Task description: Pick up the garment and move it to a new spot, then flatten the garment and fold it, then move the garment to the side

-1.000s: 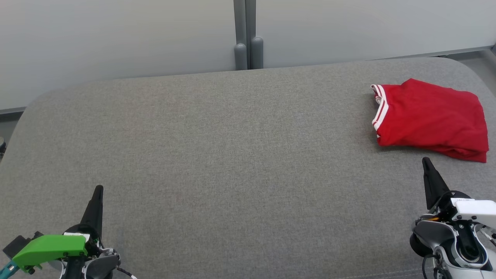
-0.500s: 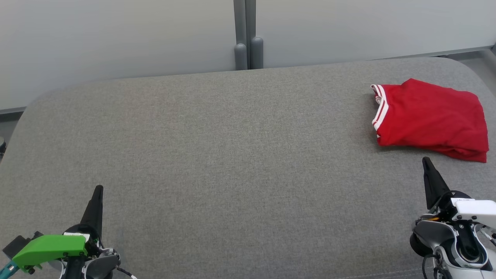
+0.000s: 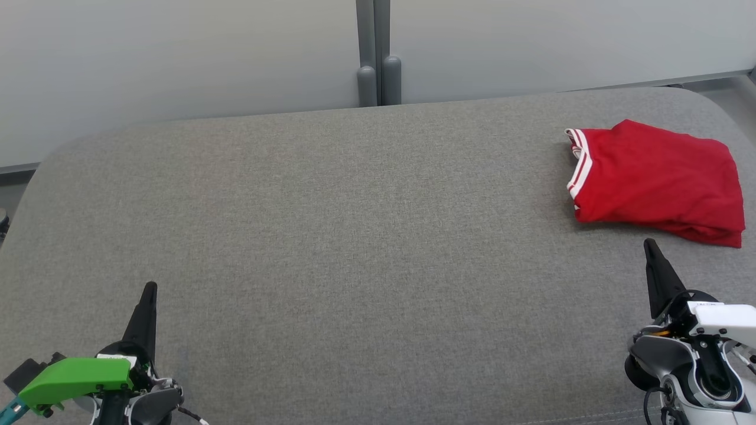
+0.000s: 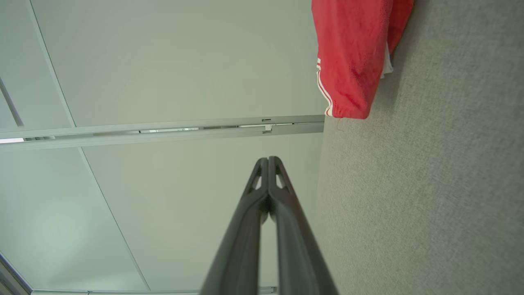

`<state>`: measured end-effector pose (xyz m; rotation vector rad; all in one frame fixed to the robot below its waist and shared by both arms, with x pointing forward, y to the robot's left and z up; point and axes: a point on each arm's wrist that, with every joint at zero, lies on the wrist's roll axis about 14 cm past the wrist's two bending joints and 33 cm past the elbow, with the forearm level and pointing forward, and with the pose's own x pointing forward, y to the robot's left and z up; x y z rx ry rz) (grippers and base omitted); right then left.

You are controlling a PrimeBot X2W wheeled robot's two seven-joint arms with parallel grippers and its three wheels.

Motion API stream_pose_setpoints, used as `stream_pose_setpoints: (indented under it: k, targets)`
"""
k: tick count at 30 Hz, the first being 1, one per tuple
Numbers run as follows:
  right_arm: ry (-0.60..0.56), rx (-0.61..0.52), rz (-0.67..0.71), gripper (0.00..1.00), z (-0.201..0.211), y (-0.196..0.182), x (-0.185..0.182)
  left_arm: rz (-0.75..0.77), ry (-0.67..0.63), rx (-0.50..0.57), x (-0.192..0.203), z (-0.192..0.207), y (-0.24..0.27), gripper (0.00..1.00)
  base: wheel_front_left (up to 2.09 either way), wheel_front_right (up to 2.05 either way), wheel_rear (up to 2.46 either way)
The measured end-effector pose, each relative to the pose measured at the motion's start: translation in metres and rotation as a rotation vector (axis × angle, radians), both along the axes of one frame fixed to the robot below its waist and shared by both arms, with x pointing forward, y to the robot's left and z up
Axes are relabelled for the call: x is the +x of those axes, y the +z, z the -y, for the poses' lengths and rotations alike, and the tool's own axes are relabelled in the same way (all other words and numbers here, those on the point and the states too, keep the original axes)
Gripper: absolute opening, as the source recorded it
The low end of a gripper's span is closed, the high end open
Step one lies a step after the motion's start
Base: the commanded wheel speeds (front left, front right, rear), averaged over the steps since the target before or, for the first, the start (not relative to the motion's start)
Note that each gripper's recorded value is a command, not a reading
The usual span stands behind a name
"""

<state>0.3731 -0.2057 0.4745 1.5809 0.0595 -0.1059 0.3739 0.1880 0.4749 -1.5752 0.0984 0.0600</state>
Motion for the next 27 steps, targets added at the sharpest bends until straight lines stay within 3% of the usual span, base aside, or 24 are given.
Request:
stream_pose_setpoints:
  k: [27]
  targets:
    - [0.0,0.0,0.002,0.0,0.0,0.0005,0.0001,0.002,-0.003,-0.001,0.0001,0.0004,0.0004,0.0,0.0,0.0,0.0]
